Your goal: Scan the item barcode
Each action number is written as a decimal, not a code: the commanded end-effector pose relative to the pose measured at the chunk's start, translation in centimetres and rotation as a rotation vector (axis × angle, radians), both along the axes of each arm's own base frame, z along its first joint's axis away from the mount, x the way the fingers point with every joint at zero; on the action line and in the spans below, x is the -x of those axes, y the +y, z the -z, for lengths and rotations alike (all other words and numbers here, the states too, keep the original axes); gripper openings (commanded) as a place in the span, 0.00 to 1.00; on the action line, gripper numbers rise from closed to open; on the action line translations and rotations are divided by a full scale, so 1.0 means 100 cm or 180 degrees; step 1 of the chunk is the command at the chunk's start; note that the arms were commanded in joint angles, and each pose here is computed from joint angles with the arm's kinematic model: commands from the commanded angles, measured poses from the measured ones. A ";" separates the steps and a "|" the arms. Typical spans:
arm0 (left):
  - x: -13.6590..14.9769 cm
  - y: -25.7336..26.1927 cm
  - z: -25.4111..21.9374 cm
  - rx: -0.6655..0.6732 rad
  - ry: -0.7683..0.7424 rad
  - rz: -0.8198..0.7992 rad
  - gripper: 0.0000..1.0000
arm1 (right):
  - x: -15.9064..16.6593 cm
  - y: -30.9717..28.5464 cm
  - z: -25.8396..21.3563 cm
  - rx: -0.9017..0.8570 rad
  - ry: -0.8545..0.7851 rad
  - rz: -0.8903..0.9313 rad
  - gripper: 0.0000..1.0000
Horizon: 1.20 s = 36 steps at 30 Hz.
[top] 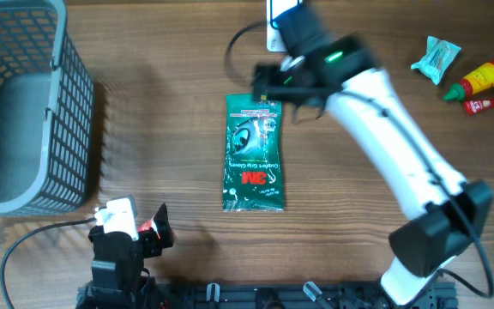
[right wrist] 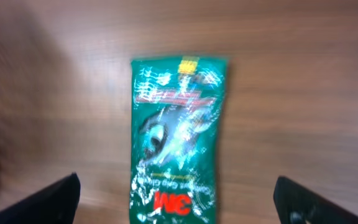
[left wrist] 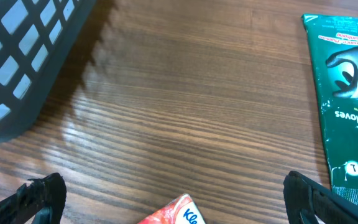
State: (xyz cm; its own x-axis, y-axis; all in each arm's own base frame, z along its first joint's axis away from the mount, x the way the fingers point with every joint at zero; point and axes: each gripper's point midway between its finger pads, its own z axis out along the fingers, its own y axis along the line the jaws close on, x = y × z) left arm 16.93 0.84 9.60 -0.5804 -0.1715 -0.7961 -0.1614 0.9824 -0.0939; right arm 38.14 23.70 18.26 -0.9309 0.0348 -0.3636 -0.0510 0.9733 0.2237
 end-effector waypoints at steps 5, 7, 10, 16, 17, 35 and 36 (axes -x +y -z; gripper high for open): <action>0.000 0.000 0.000 0.0031 -0.0009 -0.0010 1.00 | 0.030 0.061 0.122 -0.0280 -0.0046 -0.0310 0.99; 0.000 0.000 0.000 0.0031 -0.0009 -0.0010 1.00 | 0.024 0.066 0.132 -0.0343 -0.0102 -0.0297 1.00; 0.000 0.000 0.000 0.0031 -0.0009 -0.0010 1.00 | 0.017 0.073 0.156 -0.0337 -0.0087 -0.0311 1.00; 0.000 0.000 0.000 0.0031 -0.0009 -0.0010 1.00 | 0.033 0.065 0.226 -0.0180 0.0416 -0.0033 1.00; 0.000 0.000 0.000 0.0031 -0.0009 -0.0010 1.00 | 0.042 0.062 0.241 -0.0141 0.0594 0.0051 1.00; 0.000 0.000 0.000 0.0031 -0.0009 -0.0010 1.00 | 0.061 0.021 0.218 0.1077 0.0863 0.0508 1.00; 0.000 0.000 0.000 0.0031 -0.0009 -0.0010 1.00 | 0.061 0.016 0.211 0.1204 0.0836 0.0533 1.00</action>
State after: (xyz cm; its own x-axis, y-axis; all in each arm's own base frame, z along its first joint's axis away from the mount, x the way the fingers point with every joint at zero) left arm 16.93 0.84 9.62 -0.5799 -0.1712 -0.7965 -0.1611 0.9825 -0.0938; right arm 33.56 28.36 0.06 -0.9846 0.0694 -0.1606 0.0632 0.9971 0.0434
